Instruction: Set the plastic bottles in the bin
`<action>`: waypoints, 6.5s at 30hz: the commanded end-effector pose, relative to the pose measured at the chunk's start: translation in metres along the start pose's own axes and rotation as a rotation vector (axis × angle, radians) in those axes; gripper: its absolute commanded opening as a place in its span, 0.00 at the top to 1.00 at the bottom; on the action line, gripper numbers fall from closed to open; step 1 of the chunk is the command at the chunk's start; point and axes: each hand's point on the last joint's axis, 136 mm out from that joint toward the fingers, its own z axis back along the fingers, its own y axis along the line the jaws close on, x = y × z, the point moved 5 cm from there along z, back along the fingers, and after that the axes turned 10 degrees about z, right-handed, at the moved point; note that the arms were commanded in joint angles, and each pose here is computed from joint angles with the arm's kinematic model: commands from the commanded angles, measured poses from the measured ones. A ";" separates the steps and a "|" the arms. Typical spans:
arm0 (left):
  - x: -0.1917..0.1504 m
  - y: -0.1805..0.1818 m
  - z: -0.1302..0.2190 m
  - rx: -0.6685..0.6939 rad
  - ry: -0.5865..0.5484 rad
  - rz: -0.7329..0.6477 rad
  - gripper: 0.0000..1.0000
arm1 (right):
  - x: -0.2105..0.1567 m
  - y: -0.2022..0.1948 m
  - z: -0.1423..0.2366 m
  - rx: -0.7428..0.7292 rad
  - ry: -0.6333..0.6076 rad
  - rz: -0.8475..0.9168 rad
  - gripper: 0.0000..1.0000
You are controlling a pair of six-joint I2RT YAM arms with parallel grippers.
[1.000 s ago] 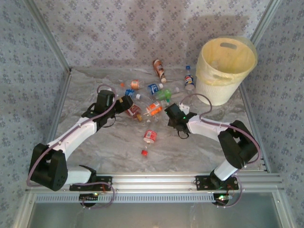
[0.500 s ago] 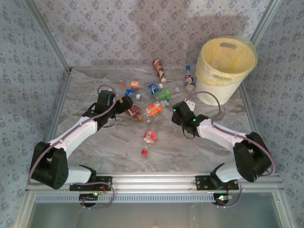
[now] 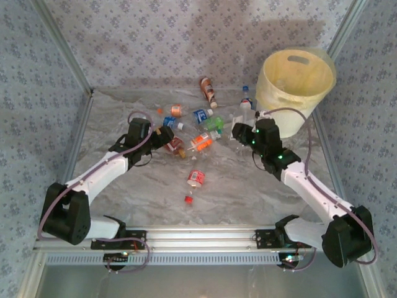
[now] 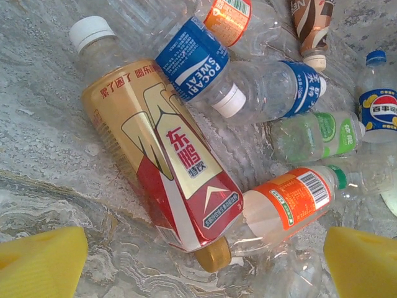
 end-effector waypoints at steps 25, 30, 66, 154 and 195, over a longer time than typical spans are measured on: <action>0.005 -0.003 0.003 -0.002 -0.006 0.002 0.02 | 0.250 -0.099 0.013 -0.212 -0.416 0.109 0.65; 0.005 -0.002 0.003 0.004 -0.007 0.001 0.02 | 0.248 -0.141 0.001 -0.350 -0.359 0.115 0.65; 0.002 0.007 -0.013 0.054 0.029 0.018 0.02 | 0.223 -0.221 -0.064 -1.044 0.112 0.492 0.29; -0.212 -0.025 -0.040 0.492 0.440 -0.854 0.13 | -0.028 -0.062 0.043 -0.243 0.069 -0.116 0.00; -0.126 -0.156 0.023 -0.653 0.321 -0.639 0.53 | 0.007 0.041 0.013 0.544 0.006 -0.113 0.00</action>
